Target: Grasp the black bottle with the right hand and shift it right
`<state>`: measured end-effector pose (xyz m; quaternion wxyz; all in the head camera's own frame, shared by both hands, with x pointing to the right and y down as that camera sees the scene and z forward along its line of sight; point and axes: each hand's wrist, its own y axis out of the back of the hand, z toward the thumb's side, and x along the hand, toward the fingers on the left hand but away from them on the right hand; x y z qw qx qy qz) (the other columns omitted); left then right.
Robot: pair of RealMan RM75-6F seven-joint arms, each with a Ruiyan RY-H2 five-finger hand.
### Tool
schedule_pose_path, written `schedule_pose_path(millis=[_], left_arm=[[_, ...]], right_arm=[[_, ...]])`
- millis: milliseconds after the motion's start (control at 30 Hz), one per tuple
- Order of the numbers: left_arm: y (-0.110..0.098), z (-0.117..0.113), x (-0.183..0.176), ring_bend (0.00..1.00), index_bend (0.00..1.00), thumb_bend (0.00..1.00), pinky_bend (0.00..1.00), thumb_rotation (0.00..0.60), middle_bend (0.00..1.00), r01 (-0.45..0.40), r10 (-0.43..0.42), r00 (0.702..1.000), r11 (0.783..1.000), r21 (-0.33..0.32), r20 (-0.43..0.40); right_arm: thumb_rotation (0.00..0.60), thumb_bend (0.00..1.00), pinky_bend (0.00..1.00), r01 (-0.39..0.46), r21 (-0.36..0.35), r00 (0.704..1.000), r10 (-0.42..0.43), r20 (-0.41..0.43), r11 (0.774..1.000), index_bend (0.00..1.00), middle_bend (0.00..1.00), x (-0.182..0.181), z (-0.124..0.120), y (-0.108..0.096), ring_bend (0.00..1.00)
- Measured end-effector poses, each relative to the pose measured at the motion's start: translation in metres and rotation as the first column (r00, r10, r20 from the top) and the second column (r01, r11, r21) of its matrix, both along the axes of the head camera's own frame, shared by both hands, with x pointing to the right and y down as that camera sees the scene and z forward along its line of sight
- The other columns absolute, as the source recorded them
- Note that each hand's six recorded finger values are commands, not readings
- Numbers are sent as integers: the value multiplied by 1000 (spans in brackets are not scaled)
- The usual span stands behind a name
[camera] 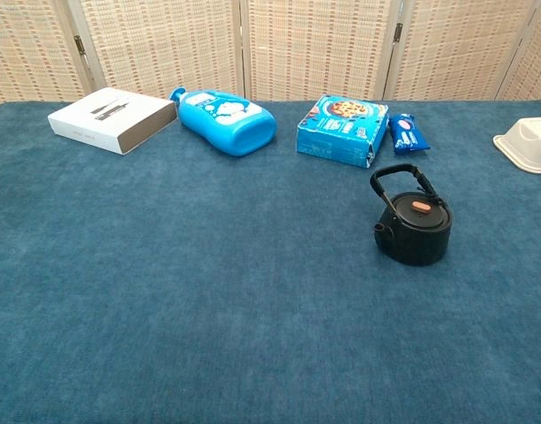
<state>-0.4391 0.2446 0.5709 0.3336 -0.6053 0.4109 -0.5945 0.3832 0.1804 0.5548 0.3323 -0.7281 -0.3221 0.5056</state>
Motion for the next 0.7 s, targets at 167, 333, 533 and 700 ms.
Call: schedule_pose_path(millis=[167,333,533,700], left_arm=[[4,-3,-5,109,241,274,145,600,122,13,-13,1000,1000,3,-1],[8,-4,-8,109,241,273,145,600,122,25,-25,1000,1000,-4,-1],[12,-3,-11,109,242,274,145,600,122,31,-31,1000,999,-15,3],[13,-5,-14,109,243,273,145,600,122,37,-37,999,999,-13,8]], right_arm=[[600,155,47,88,-77,996,-89,-1,993,53,119,-30,18,-22,19],[600,355,47,170,-148,985,-172,-2,974,52,123,-61,38,-43,19],[600,533,47,224,-208,974,-223,27,952,53,139,-103,64,-67,23],[600,584,47,249,-222,968,-247,38,943,53,178,-128,85,-80,35]])
